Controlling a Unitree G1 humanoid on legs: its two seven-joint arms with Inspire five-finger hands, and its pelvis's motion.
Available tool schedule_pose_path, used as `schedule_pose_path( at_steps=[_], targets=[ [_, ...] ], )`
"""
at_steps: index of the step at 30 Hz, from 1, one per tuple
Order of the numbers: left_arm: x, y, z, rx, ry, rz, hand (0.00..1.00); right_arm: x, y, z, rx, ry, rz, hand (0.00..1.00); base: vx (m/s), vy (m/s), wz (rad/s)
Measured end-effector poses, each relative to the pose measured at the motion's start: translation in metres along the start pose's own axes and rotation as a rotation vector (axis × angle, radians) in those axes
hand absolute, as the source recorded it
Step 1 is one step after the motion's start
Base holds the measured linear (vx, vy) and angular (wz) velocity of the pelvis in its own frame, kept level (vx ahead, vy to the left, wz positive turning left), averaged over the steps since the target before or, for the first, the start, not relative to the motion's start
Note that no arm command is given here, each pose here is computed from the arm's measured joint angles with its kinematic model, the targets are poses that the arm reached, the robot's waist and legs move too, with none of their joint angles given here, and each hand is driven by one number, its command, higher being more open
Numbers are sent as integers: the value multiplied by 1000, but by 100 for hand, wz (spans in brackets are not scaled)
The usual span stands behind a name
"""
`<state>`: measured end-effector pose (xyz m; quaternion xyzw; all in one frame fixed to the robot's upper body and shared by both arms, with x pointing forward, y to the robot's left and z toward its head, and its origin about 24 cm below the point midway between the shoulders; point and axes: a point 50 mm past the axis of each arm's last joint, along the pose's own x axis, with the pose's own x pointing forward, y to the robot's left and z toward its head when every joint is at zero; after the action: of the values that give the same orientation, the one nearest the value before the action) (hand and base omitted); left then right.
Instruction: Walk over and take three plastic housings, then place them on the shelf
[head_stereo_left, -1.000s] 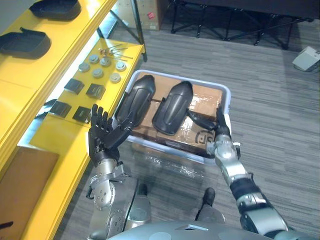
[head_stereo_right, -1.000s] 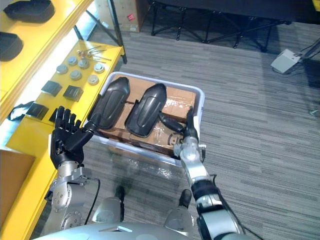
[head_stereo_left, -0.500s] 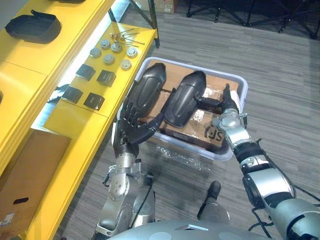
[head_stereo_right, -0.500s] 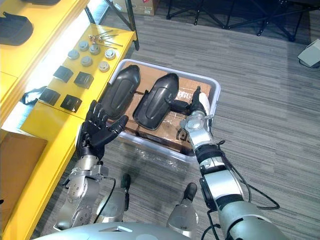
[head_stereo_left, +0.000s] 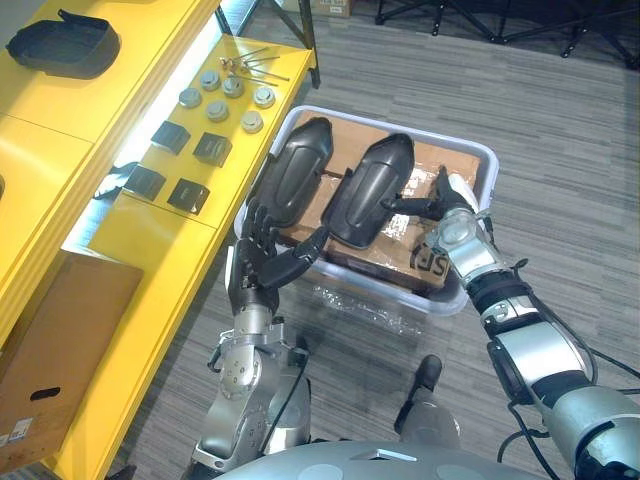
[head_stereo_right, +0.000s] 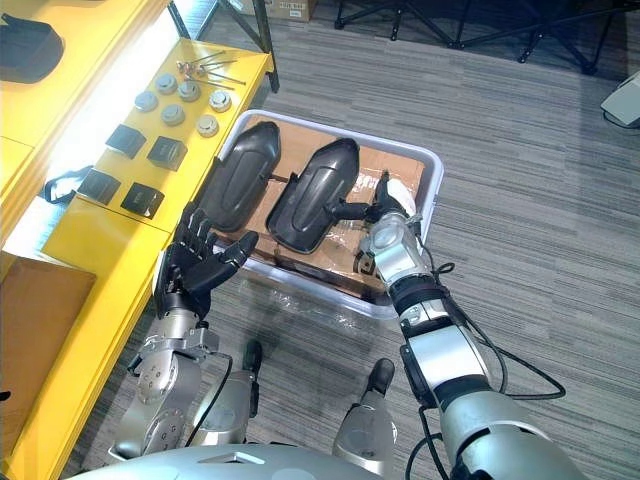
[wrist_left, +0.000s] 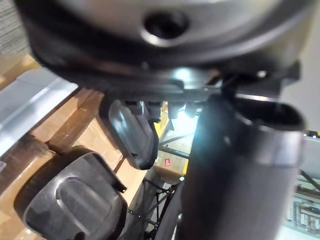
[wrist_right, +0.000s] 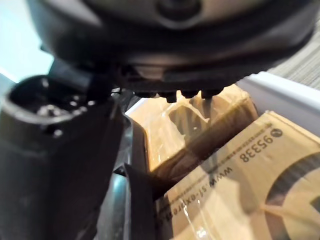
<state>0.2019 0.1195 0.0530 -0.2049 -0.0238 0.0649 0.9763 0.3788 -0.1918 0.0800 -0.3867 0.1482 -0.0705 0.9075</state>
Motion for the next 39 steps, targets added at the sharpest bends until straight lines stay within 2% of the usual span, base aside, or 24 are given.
schedule_pose_path(
  at_steps=[5,6,9,17,28,39],
  targets=[
    [-1,0,-5,7,21,1,100,-1,7,4,-71,-23,46,100,0,0,0],
    [-1,0,-5,7,22,0,100,-2,10,5,-83,-27,63,0,-18,-8,-3],
    [-1,-1,-6,5,24,-4,100,-4,17,7,-149,-24,75,0,0,0,0],
    [0,-3,-6,5,24,-8,100,1,8,8,-247,28,25,0,-4,0,0],
    [4,-6,-1,3,9,-8,100,4,1,-26,-107,200,5,0,6,0,3],
    [-1,-1,-4,13,30,7,100,-5,-3,-49,-37,97,-60,0,-1,-1,-2]
  ],
)
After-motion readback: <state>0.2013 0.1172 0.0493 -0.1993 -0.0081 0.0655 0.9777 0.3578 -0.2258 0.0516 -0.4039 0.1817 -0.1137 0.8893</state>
